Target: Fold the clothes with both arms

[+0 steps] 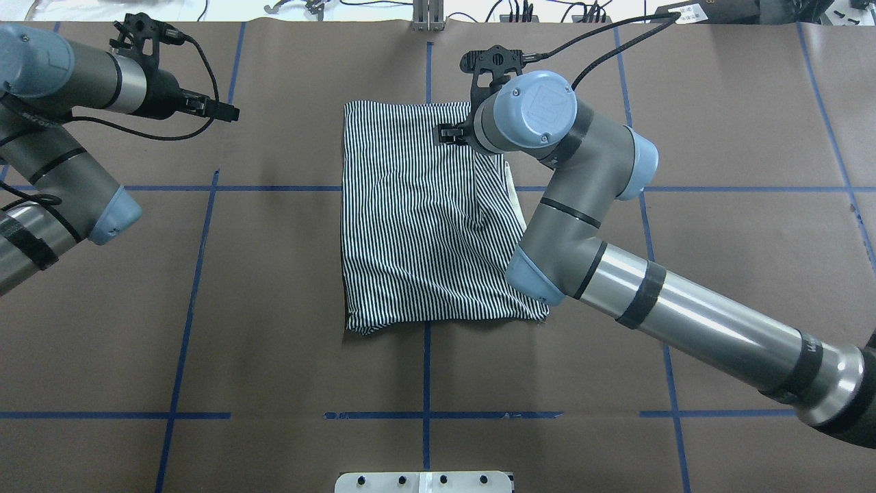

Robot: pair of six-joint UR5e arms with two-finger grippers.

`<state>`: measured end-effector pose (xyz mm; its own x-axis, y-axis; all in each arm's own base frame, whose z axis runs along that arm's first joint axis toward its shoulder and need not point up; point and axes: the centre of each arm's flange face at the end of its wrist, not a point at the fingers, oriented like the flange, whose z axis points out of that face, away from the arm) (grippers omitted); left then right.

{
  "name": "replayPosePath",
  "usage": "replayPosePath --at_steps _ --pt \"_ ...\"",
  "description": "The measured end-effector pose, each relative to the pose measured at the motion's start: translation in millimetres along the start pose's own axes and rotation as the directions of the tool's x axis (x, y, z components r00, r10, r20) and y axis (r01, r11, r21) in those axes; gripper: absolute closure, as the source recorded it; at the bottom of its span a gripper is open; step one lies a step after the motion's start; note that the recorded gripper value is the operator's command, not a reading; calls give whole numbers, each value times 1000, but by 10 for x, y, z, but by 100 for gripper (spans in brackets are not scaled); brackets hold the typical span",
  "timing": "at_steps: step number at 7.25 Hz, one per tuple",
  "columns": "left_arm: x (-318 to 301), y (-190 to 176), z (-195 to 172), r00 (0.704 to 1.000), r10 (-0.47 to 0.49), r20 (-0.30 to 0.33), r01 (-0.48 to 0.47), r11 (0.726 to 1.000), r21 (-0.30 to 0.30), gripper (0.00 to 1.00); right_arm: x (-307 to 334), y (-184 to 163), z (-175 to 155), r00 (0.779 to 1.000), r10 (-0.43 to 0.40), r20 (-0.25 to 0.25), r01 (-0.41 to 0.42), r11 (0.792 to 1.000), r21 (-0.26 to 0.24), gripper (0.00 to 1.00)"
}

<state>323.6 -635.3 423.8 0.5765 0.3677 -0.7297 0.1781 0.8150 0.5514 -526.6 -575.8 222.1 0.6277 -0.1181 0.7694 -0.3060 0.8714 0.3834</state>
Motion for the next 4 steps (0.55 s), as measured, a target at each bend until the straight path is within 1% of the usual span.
replayPosePath --at_steps 1,2,3,4 --pt "-8 2 0 1000 -6 1 6 1000 0 0 42 -77 169 1000 4 8 -4 1000 -9 38" --pt "-8 0 1 1000 -19 1 19 1000 0 0 67 -103 308 1000 1 -1 -1 1000 -22 41" --pt "-7 -1 1 1000 -31 1 31 1000 0 0 86 -99 408 1000 -9 -14 9 999 -35 41" --pt "-13 2 2 999 -37 2 37 999 1 0 114 -88 472 999 -34 -24 33 999 -44 38"
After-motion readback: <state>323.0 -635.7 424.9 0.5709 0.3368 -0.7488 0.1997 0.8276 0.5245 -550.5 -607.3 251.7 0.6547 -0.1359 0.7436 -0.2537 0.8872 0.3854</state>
